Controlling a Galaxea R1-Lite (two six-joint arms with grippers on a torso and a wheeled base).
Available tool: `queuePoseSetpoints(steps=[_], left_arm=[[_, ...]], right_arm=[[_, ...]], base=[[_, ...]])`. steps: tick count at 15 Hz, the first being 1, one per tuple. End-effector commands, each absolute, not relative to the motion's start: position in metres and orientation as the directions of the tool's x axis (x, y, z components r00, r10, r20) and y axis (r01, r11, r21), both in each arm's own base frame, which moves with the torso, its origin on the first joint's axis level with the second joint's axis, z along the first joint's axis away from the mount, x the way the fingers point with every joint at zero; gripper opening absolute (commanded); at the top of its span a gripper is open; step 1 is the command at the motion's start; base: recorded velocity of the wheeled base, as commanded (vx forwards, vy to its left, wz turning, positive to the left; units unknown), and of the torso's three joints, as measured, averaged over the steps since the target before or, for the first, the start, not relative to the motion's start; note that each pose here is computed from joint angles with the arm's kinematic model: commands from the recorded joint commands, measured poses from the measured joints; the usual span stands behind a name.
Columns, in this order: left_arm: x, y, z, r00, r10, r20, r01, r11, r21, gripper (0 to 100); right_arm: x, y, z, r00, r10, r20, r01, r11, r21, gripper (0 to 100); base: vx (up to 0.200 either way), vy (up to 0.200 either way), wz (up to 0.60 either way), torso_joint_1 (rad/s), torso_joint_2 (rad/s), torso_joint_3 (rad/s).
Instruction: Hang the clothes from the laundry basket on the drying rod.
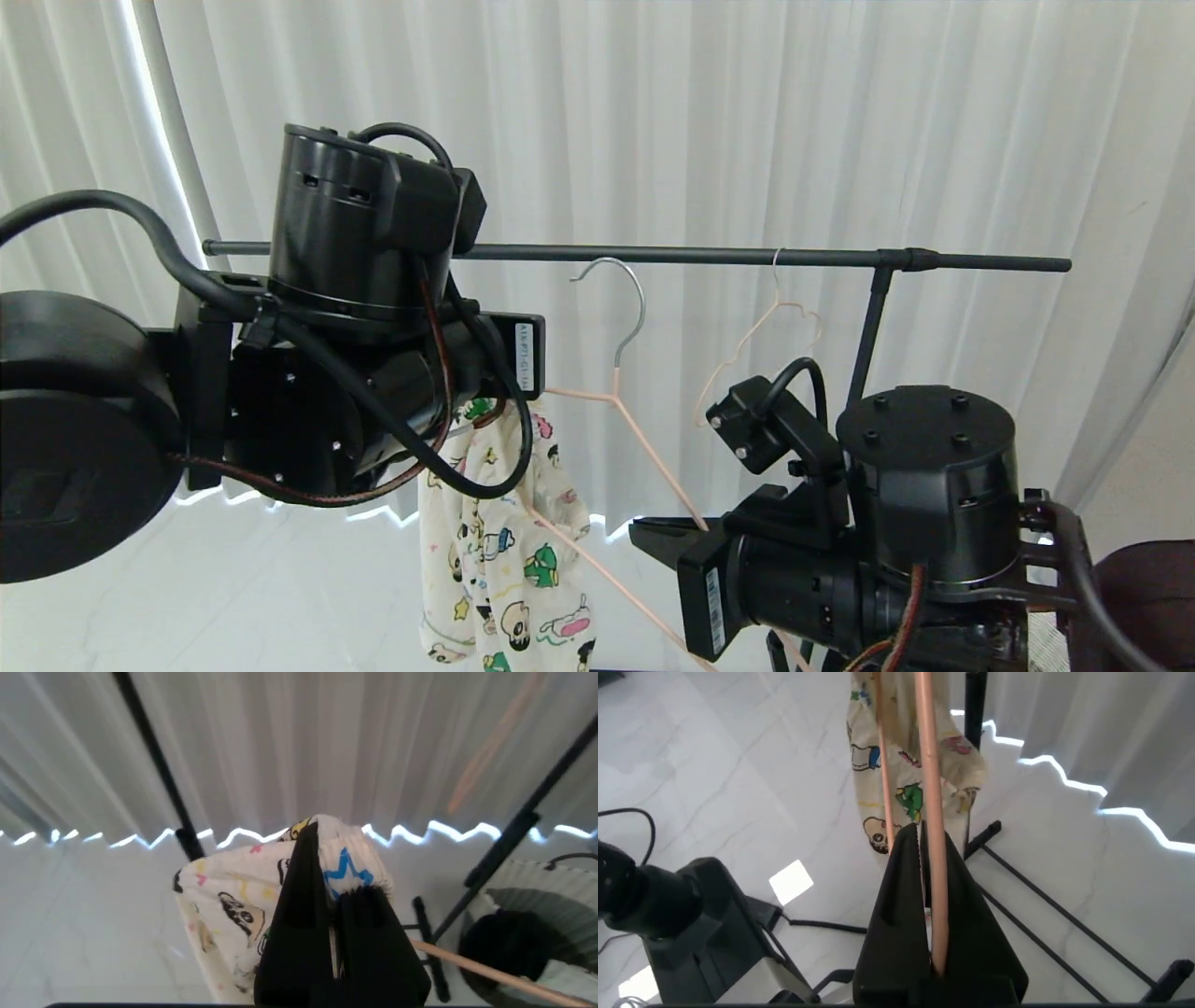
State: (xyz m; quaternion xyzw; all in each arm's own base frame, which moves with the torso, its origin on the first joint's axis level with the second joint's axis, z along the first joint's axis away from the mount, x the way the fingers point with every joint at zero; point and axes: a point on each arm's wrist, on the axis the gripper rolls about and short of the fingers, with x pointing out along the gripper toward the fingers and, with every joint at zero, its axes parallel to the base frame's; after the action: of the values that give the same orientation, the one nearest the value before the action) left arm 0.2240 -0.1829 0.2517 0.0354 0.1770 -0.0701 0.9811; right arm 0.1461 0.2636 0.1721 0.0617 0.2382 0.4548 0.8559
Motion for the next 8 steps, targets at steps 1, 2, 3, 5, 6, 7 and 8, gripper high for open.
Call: queuePoseSetpoints(steps=[1, 2, 3, 5, 6, 7, 8], left_arm=[[0.213, -0.197, 0.264, 0.928, -0.192, -0.319, 0.209, 0.978, 0.021, 0], [0.208, -0.203, 0.266, 0.925, -0.216, -0.312, 0.233, 0.972, 0.016, 0], [0.204, -0.208, 0.269, 0.922, -0.240, -0.305, 0.255, 0.967, 0.011, 0], [0.197, -0.214, 0.271, 0.915, -0.271, -0.298, 0.286, 0.958, 0.008, 0], [0.194, -0.217, 0.272, 0.912, -0.284, -0.296, 0.300, 0.954, 0.006, 0], [0.194, -0.217, 0.272, 0.911, -0.286, -0.296, 0.301, 0.954, 0.006, 0], [0.192, -0.219, 0.271, 0.909, -0.291, -0.297, 0.307, 0.952, 0.008, 0]], right_arm=[[0.150, 0.273, 0.169, 0.470, 0.808, -0.355, -0.750, 0.577, 0.322, 0], [0.151, 0.276, 0.170, 0.473, 0.808, -0.353, -0.750, 0.579, 0.320, 0], [0.153, 0.280, 0.167, 0.491, 0.793, -0.359, -0.739, 0.598, 0.311, 0], [0.156, 0.286, 0.163, 0.524, 0.779, -0.345, -0.720, 0.621, 0.309, 0], [0.156, 0.288, 0.164, 0.528, 0.784, -0.327, -0.714, 0.618, 0.328, 0], [0.156, 0.289, 0.164, 0.528, 0.784, -0.327, -0.714, 0.618, 0.329, 0], [0.156, 0.291, 0.164, 0.548, 0.772, -0.321, -0.699, 0.634, 0.330, 0]], base=[[0.000, 0.000, 0.00, 0.000, 0.00, 0.000], [0.000, 0.000, 0.00, 0.000, 0.00, 0.000], [0.000, 0.000, 0.00, 0.000, 0.00, 0.000], [0.000, 0.000, 0.00, 0.000, 0.00, 0.000], [0.000, 0.000, 0.00, 0.000, 0.00, 0.000], [0.000, 0.000, 0.00, 0.000, 0.00, 0.000], [0.000, 0.000, 0.00, 0.000, 0.00, 0.000]])
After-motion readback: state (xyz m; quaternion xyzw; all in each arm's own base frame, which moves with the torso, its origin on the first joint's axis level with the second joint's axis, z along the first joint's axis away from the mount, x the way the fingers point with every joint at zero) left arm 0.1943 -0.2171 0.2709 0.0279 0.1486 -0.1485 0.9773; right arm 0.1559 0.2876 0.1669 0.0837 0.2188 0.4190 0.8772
